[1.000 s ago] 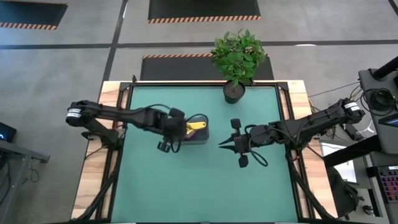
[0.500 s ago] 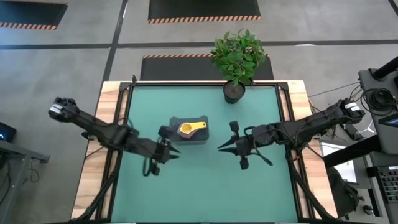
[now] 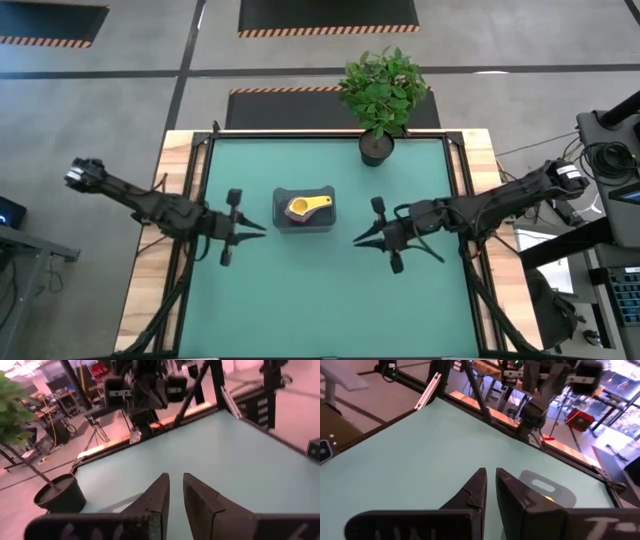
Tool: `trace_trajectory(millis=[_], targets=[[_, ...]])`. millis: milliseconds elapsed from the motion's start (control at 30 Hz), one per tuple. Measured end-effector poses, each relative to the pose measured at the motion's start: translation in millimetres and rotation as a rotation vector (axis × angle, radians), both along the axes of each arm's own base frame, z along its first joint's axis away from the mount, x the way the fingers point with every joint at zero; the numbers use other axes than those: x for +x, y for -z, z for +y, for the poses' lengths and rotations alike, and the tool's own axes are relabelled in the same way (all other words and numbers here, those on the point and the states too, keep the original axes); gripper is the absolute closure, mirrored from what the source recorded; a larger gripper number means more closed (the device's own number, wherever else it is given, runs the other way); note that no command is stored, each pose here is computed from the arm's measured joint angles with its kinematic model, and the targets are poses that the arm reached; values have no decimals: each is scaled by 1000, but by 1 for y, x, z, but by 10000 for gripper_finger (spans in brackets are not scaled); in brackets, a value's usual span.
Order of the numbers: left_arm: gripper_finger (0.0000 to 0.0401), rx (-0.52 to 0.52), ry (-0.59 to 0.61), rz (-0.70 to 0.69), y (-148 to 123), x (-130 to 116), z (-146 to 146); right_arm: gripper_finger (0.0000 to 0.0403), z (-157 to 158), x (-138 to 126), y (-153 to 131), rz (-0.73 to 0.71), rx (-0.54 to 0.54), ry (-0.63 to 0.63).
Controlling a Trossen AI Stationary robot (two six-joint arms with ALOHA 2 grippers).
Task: Nest measuring cups in basket
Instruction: Return to Home Position
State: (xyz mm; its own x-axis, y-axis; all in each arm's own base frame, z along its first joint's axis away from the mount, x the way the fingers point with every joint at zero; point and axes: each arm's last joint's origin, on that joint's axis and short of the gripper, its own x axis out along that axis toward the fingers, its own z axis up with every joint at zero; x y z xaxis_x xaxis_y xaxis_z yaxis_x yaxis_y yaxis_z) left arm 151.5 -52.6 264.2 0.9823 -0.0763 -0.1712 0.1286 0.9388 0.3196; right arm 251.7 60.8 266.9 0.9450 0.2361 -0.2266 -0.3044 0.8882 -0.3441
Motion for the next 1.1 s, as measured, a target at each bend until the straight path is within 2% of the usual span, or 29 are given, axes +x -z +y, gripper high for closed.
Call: trace_trajectory(millis=[267,567,767,967,1100], targets=[[365,-35,-1,-56,17,-21,9,374,-15,-27,10,-60,28,40],[365,-8,-7,-97,30,-34,16,374,-30,-63,22,-157,54,84],[365,-8,-65,-146,36,-42,26,374,-41,-83,30,-200,53,129],[365,2,-172,-189,41,-48,39,375,-56,-102,43,-235,61,215],[365,14,-169,-213,41,-55,45,375,-62,-113,51,-262,62,249]])
